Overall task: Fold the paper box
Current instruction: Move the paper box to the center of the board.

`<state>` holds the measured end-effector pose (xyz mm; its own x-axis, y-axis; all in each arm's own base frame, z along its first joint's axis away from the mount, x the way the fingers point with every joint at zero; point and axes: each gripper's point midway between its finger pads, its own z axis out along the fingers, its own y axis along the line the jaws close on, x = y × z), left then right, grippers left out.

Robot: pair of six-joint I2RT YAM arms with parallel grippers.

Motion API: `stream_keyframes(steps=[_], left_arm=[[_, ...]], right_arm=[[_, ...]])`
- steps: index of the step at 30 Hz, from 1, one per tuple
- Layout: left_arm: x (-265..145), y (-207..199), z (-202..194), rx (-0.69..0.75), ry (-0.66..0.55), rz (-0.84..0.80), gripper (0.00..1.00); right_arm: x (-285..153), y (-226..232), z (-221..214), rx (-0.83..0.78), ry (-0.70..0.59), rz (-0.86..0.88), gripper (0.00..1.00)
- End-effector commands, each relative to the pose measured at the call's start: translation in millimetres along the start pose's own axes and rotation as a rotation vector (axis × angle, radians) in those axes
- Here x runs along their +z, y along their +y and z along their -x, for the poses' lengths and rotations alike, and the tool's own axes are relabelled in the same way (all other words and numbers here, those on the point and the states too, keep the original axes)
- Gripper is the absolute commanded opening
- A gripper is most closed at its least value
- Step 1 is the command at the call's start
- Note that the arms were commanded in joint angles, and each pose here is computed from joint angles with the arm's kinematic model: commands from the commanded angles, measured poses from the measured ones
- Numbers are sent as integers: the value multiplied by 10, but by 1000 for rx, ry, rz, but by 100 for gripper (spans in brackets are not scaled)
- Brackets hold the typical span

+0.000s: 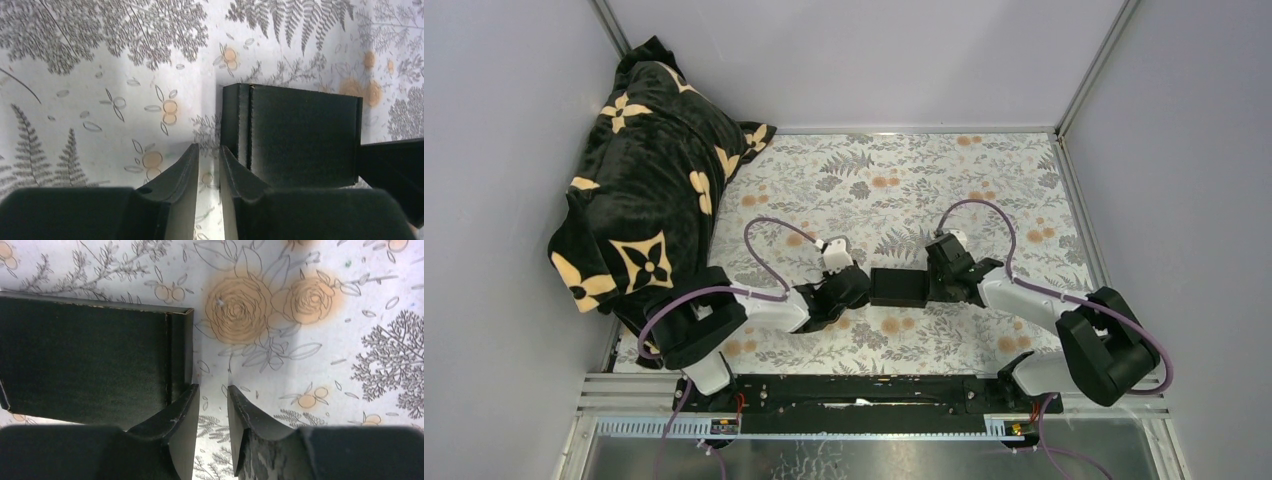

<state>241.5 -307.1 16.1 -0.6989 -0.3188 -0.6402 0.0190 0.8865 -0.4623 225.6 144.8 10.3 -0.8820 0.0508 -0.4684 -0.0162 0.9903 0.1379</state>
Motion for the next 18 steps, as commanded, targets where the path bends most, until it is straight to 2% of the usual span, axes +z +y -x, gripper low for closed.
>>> stream_keyframes(steps=[1,18], left_arm=[[128,-96,65,18,22,-36,28],[737,152,692,27,16,2,27]], right_arm=[[64,266,143,-12,5,85,35],[616,644,927,-98,-9,51,37]])
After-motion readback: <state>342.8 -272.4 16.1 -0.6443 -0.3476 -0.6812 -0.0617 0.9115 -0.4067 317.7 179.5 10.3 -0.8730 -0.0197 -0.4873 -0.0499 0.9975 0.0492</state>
